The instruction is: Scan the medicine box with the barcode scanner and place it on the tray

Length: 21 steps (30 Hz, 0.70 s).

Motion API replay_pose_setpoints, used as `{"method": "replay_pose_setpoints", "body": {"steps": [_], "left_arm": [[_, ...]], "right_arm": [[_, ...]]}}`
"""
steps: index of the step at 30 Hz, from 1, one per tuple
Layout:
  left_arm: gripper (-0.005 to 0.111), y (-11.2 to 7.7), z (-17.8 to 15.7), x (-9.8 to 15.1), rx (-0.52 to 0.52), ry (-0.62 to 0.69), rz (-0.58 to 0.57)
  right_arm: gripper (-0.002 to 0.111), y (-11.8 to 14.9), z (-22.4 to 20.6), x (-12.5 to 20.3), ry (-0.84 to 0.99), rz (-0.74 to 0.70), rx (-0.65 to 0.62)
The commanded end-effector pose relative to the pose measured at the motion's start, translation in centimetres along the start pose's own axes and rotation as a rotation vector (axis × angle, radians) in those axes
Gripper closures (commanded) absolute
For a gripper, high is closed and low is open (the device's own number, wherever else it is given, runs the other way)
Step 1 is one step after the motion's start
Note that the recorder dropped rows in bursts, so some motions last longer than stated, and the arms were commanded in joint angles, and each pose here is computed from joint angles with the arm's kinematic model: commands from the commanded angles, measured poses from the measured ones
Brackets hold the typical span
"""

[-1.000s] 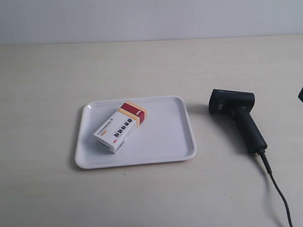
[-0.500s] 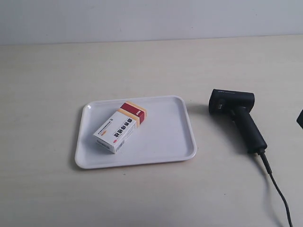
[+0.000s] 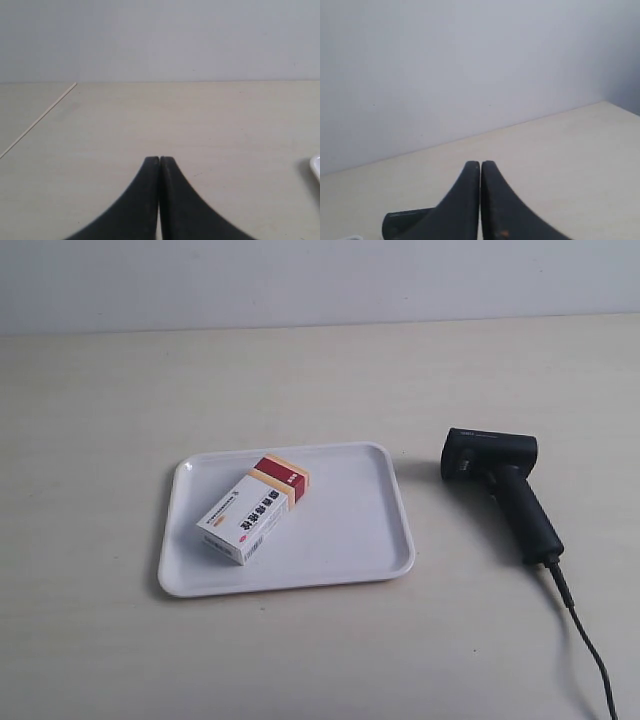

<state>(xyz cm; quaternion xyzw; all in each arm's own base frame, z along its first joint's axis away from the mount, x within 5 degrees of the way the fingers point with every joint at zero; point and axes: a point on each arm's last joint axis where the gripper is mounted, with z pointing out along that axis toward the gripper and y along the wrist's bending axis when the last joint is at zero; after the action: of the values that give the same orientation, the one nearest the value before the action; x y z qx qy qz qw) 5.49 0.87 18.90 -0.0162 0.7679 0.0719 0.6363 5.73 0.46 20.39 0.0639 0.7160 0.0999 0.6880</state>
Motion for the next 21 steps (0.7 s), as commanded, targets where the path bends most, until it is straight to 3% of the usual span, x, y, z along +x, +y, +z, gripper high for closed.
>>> {"method": "replay_pose_setpoints", "body": {"steps": [1,4,8,21], "left_arm": [[0.104,0.02,-0.06,-0.09,-0.001,-0.012,0.008],[0.104,0.03,-0.06,-0.09,-0.003,-0.012,0.013],[0.104,0.04,-0.06,-0.09,-0.004,-0.012,0.019],[0.104,0.04,-0.06,-0.09,-0.004,-0.012,0.019]], "right_arm": [[0.107,-0.08,-0.1,0.68,0.055,-0.07,0.012],[0.107,-0.23,-0.11,0.79,0.068,-0.098,0.027],[0.107,-0.71,-0.14,0.79,0.067,-0.011,0.082],[0.107,-0.72,-0.14,0.86,0.075,-0.007,0.084]]}}
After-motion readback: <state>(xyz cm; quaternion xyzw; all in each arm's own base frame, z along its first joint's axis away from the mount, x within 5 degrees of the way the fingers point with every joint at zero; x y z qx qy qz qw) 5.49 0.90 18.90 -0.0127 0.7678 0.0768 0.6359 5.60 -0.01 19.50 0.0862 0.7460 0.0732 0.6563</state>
